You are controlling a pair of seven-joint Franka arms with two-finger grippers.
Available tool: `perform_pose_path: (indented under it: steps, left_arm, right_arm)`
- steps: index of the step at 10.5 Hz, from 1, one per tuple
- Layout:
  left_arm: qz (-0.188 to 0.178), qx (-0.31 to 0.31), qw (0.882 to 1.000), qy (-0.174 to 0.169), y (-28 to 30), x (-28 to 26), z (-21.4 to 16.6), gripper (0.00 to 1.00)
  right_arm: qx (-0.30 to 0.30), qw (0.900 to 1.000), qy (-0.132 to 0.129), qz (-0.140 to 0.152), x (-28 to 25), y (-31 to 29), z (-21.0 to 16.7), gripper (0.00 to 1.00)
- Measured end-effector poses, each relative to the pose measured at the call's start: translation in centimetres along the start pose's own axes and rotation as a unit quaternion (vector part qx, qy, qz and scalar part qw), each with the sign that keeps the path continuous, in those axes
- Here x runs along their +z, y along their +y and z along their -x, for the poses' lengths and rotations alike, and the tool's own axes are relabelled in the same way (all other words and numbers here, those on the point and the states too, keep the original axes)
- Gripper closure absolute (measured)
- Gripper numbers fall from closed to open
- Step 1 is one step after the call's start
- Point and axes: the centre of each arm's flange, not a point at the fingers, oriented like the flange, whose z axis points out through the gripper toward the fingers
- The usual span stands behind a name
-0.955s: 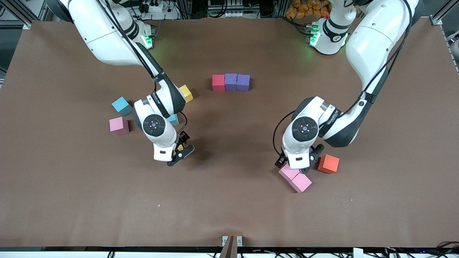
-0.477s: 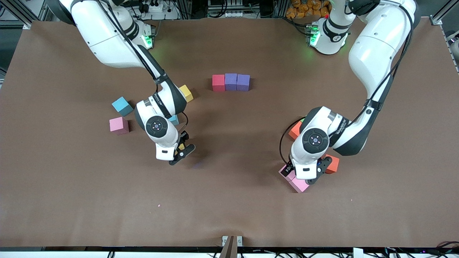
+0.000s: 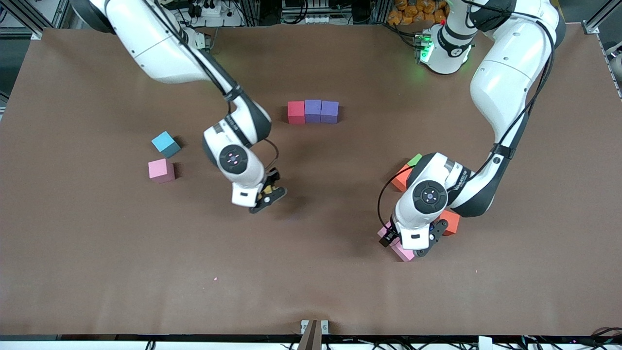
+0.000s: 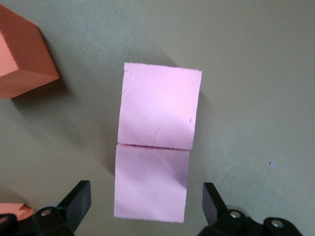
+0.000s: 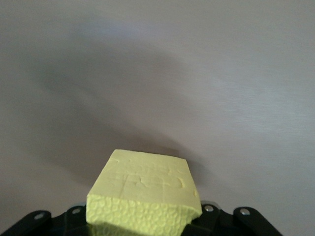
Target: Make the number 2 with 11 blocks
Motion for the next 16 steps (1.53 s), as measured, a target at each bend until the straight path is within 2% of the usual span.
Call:
perform_pose_path:
  steps: [5,10,12,13,14,16]
  left_arm:
    - [0.004,-0.001,1.000,0.000,-0.1,1.2,-0.4,0.00]
    - [0.000,0.003,1.000,-0.007,0.0,2.8,0.4,0.01]
    - [-0.002,0.003,1.000,-0.008,-0.1,3.1,0.4,0.09]
    - [-0.002,0.004,1.000,-0.007,-0.1,3.1,0.3,0.20]
    - [-0.001,0.010,1.000,-0.007,-0.1,3.1,0.2,0.40]
    - [0.000,0.028,1.000,-0.006,-0.2,3.0,-0.1,0.41]
  right_arm:
    - [0.095,0.995,0.011,-0.003,-0.6,-14.4,1.2,0.44]
    - [0.149,0.989,-0.004,-0.005,0.6,-21.9,4.0,0.44]
    - [0.165,0.986,-0.015,0.000,1.9,-23.6,5.0,0.44]
    - [0.174,0.985,-0.020,0.003,2.6,-24.4,5.5,0.44]
    - [0.186,0.982,-0.024,0.006,3.3,-25.2,6.0,0.44]
    - [0.205,0.978,-0.027,0.008,3.7,-25.8,6.4,0.44]
